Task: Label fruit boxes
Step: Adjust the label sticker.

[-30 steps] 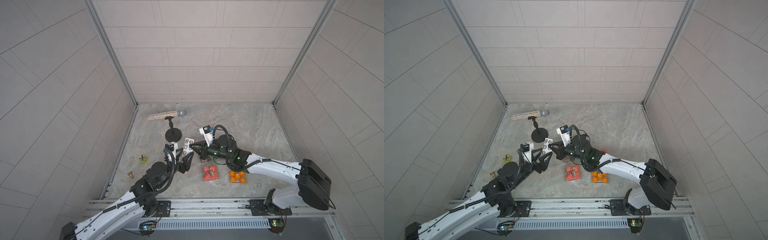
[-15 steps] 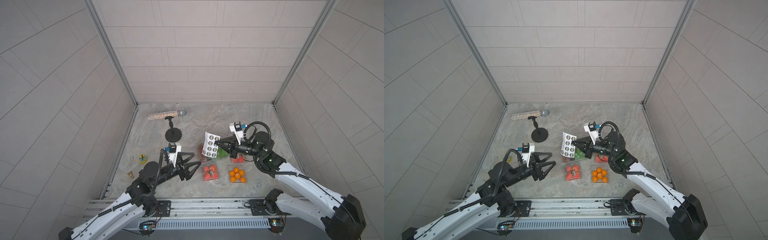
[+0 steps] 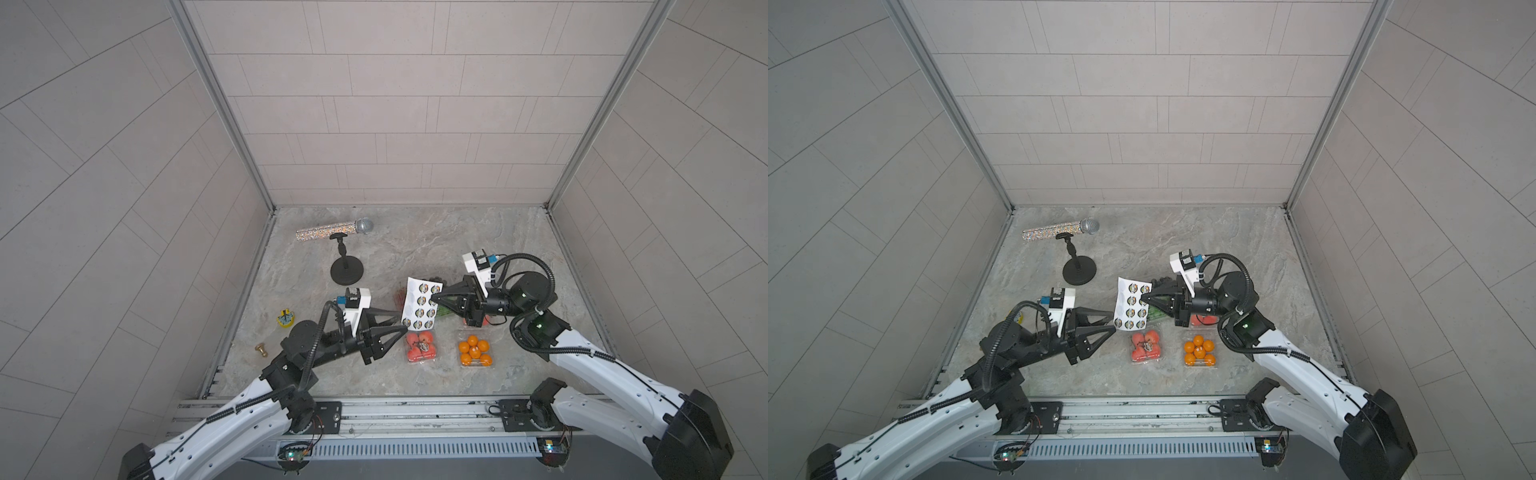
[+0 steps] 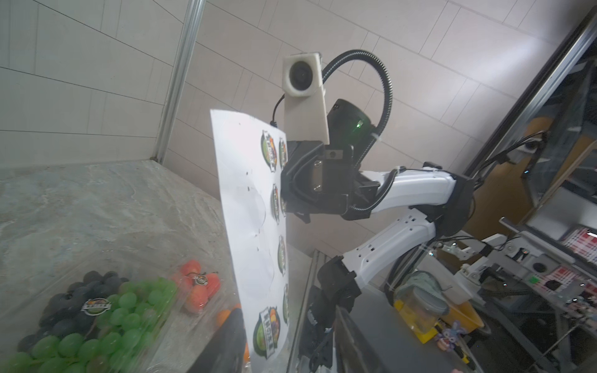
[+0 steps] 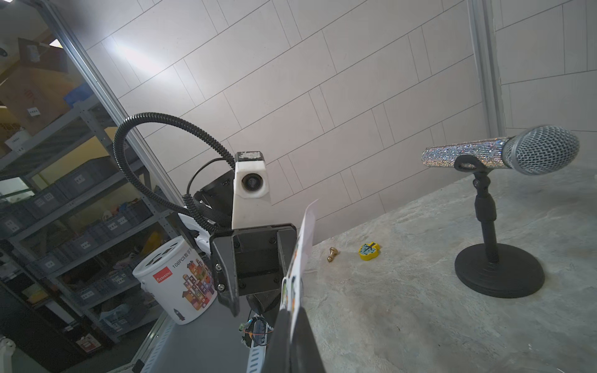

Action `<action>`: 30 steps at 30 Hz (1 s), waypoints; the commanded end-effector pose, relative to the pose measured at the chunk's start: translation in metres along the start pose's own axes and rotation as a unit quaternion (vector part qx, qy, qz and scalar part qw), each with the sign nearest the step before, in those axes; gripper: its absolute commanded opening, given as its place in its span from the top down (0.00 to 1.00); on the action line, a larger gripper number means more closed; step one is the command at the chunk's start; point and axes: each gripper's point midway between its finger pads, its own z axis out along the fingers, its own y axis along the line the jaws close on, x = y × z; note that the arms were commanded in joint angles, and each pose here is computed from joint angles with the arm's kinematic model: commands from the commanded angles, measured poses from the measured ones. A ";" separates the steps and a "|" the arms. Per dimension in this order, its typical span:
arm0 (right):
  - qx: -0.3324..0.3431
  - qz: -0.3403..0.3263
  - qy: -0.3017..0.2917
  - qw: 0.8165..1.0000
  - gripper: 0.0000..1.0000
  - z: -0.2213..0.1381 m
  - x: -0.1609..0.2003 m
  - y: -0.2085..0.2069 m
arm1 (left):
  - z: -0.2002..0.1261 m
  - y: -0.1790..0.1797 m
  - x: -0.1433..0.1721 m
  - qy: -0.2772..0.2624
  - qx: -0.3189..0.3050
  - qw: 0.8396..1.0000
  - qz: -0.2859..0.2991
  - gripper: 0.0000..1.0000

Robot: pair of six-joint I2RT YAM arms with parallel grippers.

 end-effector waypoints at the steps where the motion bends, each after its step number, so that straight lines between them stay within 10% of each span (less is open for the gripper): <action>1: -0.032 -0.016 -0.019 0.999 1.00 -0.001 -0.014 0.018 | -0.001 -0.007 -0.006 -0.012 0.017 0.999 0.025 0.55; 9: -0.039 -0.027 -0.023 0.999 1.00 -0.002 -0.015 0.024 | 0.002 0.006 0.001 0.000 -0.011 1.000 0.026 0.49; 30: -0.025 -0.026 -0.013 0.999 1.00 0.000 -0.008 0.014 | 0.003 -0.005 0.001 -0.009 0.026 0.999 0.031 0.88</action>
